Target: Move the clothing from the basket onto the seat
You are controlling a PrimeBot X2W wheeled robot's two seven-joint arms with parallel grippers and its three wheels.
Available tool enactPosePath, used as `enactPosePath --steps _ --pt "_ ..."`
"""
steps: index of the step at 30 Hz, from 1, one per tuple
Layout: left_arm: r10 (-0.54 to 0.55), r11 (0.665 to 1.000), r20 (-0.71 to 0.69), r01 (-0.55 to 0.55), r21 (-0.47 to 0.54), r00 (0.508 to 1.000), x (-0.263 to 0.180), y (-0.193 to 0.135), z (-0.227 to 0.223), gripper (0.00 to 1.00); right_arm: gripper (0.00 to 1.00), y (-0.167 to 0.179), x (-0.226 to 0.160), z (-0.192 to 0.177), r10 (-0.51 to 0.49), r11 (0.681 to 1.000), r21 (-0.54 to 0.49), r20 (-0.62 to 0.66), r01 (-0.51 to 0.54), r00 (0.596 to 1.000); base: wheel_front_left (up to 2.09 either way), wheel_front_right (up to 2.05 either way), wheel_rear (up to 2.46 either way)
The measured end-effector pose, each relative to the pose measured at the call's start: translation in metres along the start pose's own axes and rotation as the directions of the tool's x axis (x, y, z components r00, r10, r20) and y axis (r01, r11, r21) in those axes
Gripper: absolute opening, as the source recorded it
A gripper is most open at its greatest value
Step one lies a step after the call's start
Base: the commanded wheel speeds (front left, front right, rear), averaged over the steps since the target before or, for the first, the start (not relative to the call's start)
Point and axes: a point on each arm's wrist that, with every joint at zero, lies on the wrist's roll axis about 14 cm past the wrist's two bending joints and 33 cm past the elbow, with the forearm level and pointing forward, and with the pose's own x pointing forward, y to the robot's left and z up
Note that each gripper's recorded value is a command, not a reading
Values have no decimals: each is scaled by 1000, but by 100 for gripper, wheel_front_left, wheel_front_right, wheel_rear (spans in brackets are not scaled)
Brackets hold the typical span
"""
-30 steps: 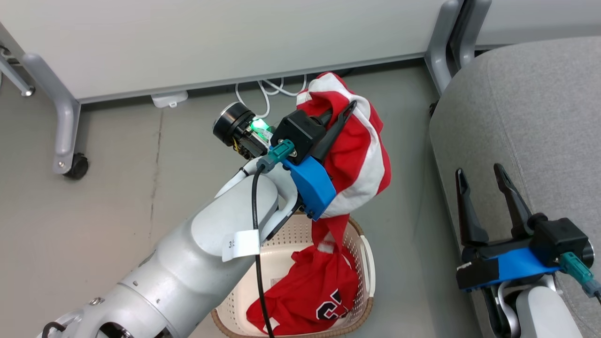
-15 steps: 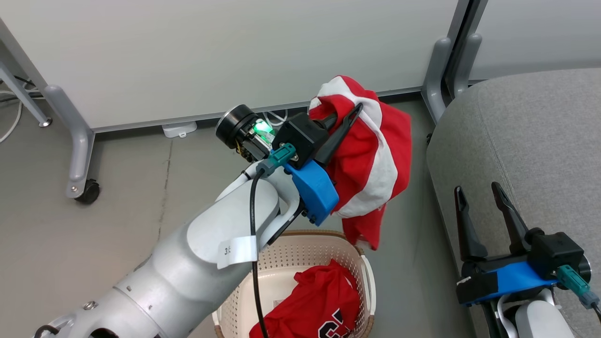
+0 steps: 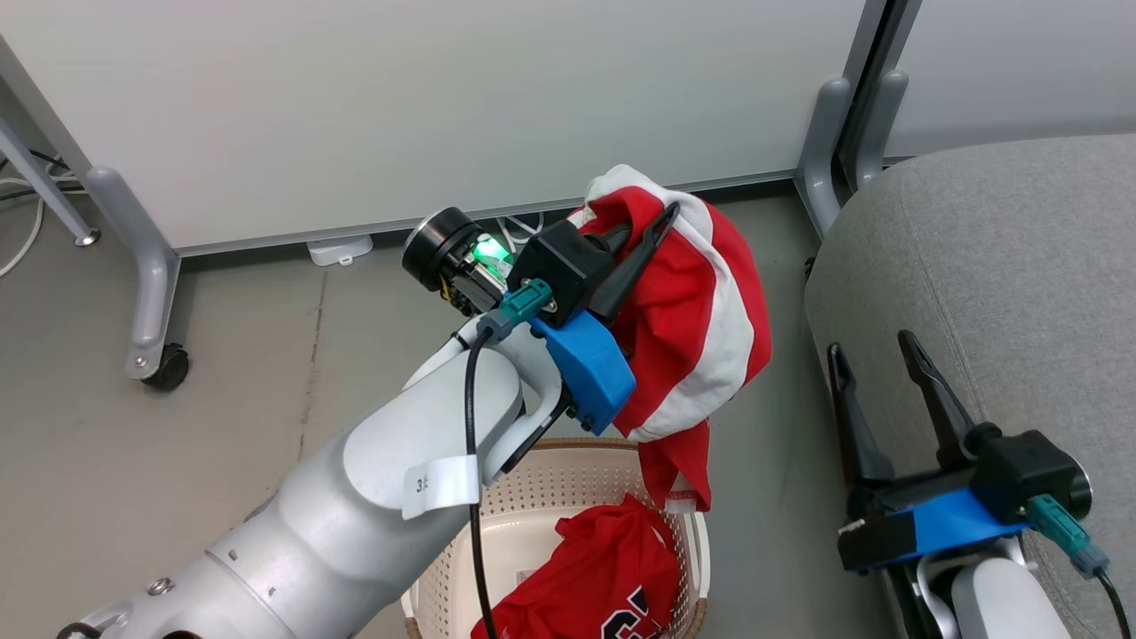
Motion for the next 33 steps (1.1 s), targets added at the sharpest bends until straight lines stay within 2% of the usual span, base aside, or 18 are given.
enactPosePath --steps 8,17,23,33 --pt "-1 1000 0 1 -6 1000 0 0 -1 0 100 34 21 24 110 994 -20 75 -109 991 0 0 0" --pt "0 1000 -11 0 -14 1000 -1 0 -6 0 100 76 44 41 248 969 -34 124 -245 961 0 0 0" --pt "-9 1000 -15 9 -20 1000 -1 -4 -9 0 100 91 54 31 294 956 -40 90 -291 952 0 0 0" --pt "-18 1000 -13 18 -19 1000 0 -5 -8 0 100 91 58 -14 299 952 -43 -56 -302 952 0 0 0"
